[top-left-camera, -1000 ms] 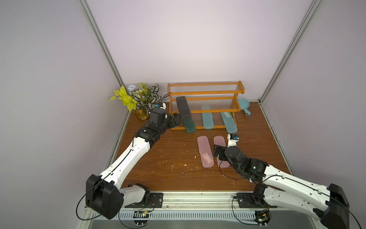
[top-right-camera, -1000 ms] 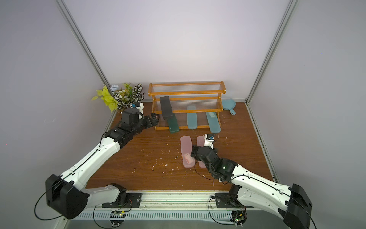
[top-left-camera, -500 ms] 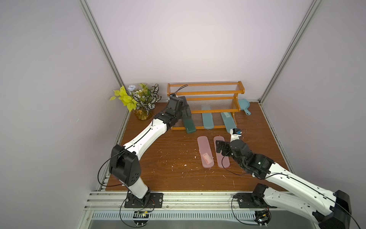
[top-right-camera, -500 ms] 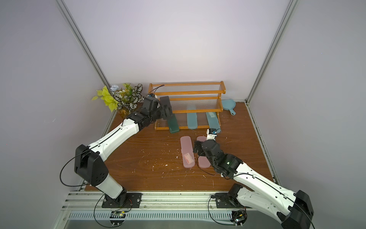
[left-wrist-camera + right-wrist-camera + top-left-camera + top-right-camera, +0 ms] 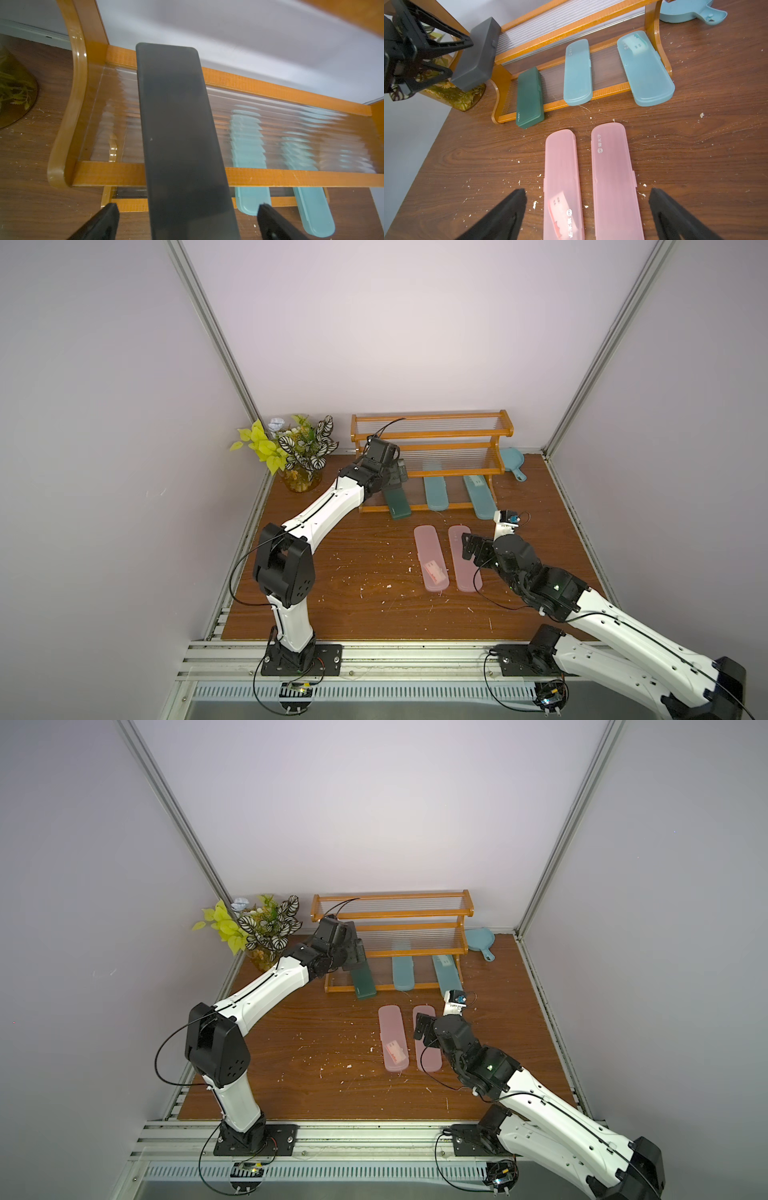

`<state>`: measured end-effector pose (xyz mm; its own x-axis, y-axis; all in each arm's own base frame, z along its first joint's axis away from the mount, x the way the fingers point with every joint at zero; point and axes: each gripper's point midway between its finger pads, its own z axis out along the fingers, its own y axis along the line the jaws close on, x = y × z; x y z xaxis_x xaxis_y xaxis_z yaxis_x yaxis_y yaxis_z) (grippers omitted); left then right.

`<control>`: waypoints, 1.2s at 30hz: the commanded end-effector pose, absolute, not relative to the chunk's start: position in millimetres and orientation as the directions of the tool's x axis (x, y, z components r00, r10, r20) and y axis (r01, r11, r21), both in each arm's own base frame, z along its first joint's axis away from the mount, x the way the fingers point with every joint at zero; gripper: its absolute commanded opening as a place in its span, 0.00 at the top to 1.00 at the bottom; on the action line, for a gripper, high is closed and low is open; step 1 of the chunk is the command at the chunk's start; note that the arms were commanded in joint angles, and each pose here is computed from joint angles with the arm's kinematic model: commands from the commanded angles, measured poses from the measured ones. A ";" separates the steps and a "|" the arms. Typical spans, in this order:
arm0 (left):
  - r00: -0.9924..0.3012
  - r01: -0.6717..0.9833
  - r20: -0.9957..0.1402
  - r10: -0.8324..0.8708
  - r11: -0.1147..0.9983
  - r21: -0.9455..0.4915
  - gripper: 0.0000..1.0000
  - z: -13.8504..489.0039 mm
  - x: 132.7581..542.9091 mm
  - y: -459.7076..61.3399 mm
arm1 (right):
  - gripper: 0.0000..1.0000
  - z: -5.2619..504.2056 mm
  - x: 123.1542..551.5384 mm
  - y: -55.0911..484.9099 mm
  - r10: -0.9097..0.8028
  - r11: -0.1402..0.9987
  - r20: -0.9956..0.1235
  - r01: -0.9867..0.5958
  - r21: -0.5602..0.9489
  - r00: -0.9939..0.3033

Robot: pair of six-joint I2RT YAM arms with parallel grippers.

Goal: Remove the pencil cases from the shelf
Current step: Pick up the pencil case from the shelf.

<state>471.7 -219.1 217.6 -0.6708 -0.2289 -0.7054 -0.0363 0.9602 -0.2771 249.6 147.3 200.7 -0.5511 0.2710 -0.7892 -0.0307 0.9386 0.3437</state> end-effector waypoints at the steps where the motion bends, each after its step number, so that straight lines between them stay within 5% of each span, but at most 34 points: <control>1: -0.663 -0.032 -0.726 -0.186 0.975 -0.220 0.01 220.4 471.3 -221.4 | 0.01 206.5 254.4 142.9 0.255 0.949 -0.809 -0.024 0.314 -0.529; 13: -0.658 -0.027 -0.743 -0.124 0.990 -0.141 0.03 209.8 478.8 -223.4 | 0.01 204.6 259.3 141.7 0.259 0.949 -0.807 -0.016 0.315 -0.531; 36: -0.662 -0.011 -0.746 -0.072 0.996 -0.086 0.28 201.0 483.8 -224.5 | 0.01 204.0 268.5 148.3 0.264 0.946 -0.804 -0.017 0.323 -0.532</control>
